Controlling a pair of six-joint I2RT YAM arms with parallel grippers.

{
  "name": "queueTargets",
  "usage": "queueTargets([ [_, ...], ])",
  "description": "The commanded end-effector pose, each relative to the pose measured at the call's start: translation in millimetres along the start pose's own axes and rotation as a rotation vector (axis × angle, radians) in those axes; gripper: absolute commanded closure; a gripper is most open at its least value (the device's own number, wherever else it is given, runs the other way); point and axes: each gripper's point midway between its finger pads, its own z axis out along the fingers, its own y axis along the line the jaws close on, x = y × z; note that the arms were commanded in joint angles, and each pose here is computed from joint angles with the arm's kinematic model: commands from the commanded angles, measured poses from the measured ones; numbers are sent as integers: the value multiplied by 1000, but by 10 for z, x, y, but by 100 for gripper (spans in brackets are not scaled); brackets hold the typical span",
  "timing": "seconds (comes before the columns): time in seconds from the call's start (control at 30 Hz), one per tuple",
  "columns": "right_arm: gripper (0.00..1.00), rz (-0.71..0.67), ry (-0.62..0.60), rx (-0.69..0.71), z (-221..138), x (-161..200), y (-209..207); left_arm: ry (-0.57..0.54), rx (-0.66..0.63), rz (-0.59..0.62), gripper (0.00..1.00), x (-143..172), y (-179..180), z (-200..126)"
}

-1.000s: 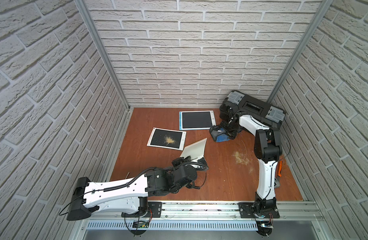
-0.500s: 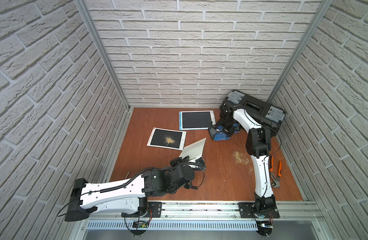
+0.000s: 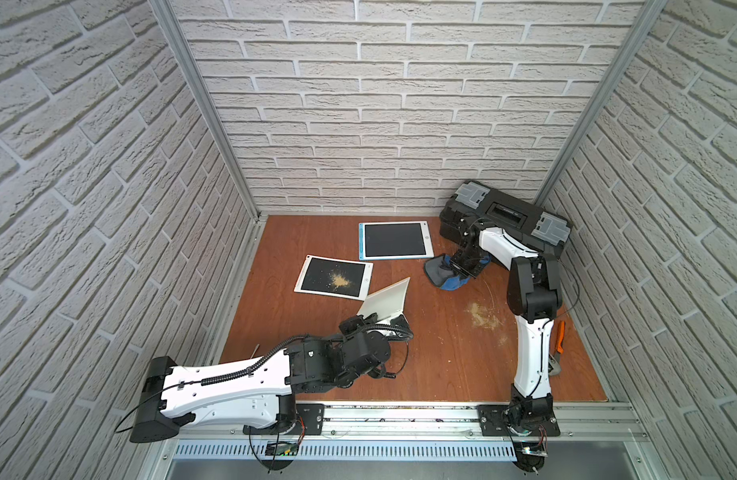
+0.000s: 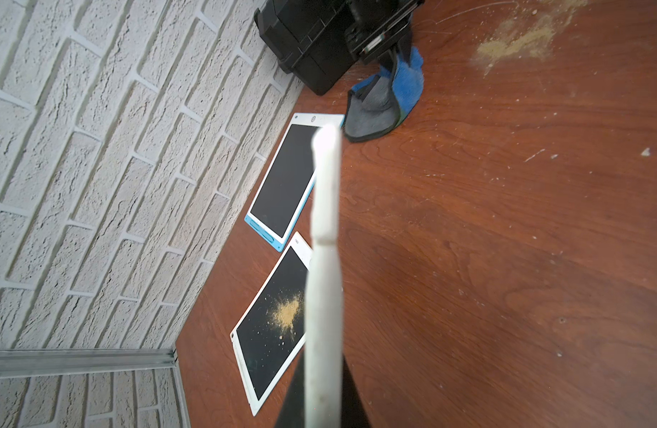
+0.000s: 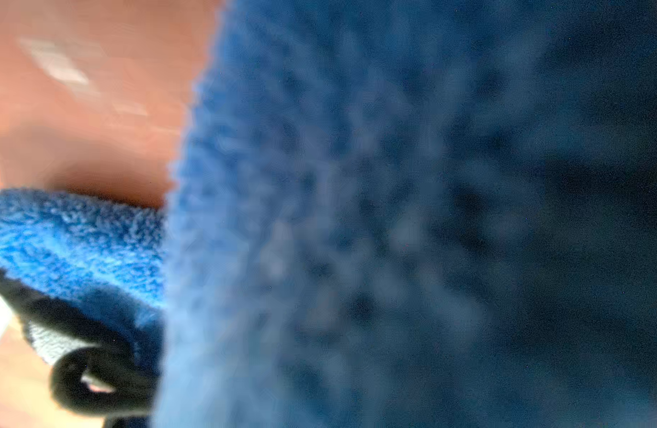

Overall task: Wipe the drawing tablet
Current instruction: Pick up the cleaning item at the center of the board.

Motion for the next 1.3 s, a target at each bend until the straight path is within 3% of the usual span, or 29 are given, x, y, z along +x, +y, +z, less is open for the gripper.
queueTargets([
  [0.0,90,-50,-84,52,-145,-7,-289,-21,-22,-36,100,-155,77,-33],
  [0.13,87,-91,-128,40,-315,34,-370,-26,-7,-39,100,-205,32,-14],
  [0.23,68,-139,-108,16,-343,32,-282,-34,4,-51,100,-242,-5,4],
  [0.3,47,-167,-78,-8,-297,28,-185,-32,8,-58,100,-253,-26,21],
  [0.37,34,-175,-62,-36,-240,17,-98,-25,12,-62,100,-254,-47,32],
  [0.57,19,-197,-65,-31,-184,-28,19,-10,18,-53,100,-262,-66,28],
  [0.63,3,-220,-92,-4,-235,-36,48,-14,17,-57,100,-269,-50,16],
  [0.87,0,-282,-125,49,-298,11,265,-25,17,-65,100,-234,-48,4],
  [1.27,0,-241,16,117,268,179,128,-26,14,-85,100,-97,14,-74],
])
